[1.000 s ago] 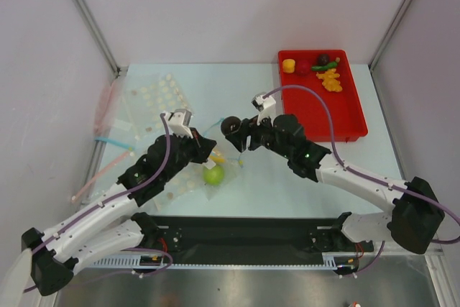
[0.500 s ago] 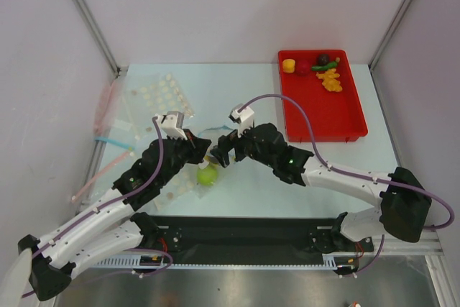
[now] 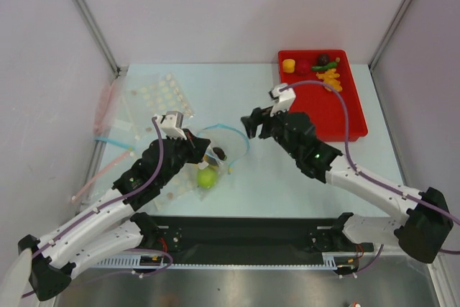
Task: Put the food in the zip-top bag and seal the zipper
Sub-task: Pick up the fake fruit from the bin.
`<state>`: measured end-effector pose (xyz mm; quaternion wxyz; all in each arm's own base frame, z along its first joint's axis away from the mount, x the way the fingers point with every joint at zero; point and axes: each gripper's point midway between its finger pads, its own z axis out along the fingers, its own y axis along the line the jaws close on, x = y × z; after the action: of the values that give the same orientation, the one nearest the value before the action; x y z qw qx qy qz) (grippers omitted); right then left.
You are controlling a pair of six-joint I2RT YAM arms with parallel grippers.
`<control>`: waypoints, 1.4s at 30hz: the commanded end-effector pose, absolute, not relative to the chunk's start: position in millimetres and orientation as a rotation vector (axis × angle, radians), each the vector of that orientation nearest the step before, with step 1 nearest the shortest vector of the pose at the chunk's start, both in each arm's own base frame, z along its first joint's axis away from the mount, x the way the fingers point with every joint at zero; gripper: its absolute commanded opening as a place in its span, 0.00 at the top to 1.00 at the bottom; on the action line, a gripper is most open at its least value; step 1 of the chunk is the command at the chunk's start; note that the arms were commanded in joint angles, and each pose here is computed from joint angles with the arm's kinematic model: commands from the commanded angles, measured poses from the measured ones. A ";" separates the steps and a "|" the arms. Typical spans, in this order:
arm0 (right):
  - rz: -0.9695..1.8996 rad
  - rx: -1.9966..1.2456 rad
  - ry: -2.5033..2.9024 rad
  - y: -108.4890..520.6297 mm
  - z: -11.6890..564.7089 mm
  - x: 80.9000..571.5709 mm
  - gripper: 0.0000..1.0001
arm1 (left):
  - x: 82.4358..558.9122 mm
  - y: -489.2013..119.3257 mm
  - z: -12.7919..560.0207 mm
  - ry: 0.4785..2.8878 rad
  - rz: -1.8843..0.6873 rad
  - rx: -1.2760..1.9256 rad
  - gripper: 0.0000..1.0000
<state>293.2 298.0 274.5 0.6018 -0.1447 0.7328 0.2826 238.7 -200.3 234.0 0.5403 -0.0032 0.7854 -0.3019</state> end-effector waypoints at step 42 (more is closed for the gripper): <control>0.434 0.666 2.042 37.5 107.4 684.1 0.00 | 246.8 -214.9 228.8 1.897 -0.731 0.019 1.00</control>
<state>670.4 41.6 111.9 0.4685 0.2483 0.8336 0.1548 244.5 -211.5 212.8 0.5164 0.0094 0.8054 -0.2908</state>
